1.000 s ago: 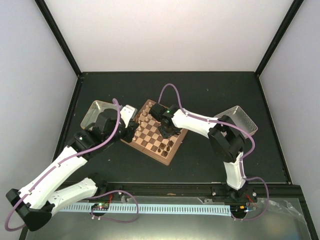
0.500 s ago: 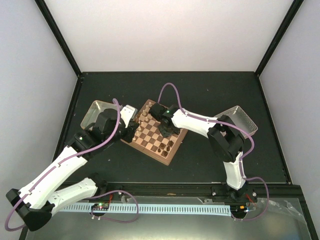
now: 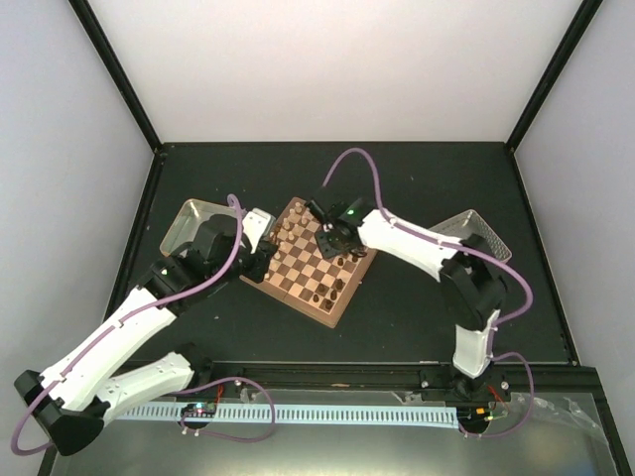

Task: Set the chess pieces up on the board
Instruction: Place the chess piece on the chessboard.

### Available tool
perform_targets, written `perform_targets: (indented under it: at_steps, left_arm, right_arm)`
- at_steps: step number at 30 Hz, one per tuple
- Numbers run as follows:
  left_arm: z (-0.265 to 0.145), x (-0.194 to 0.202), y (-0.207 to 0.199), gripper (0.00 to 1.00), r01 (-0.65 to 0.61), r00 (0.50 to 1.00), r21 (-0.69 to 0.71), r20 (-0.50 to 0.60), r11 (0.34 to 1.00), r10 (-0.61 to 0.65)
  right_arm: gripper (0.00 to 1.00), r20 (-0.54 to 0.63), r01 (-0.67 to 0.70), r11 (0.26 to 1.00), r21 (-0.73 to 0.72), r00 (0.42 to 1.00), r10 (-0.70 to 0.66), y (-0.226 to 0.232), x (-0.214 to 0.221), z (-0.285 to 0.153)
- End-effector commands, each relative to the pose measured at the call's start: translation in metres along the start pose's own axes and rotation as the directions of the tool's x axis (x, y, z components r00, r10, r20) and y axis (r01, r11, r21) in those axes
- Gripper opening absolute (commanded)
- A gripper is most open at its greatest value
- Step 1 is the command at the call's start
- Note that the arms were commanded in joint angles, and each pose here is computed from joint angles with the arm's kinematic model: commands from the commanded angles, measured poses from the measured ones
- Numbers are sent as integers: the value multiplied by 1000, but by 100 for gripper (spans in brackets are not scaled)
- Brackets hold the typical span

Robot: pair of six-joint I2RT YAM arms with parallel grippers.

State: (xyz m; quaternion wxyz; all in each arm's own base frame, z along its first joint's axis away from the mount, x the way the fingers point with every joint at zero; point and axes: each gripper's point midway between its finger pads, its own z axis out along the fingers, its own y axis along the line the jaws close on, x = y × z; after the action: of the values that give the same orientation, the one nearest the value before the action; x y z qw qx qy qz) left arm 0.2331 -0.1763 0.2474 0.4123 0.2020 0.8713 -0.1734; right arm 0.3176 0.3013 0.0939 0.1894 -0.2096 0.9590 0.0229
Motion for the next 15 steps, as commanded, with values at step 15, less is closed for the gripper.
perform_targets:
  at_steps: [15]
  left_arm:
    - [13,-17,-86,13,-55,997,477,-13,877,70]
  right_arm:
    - [60,350,129,630,-766,906,240,32,-9,-193]
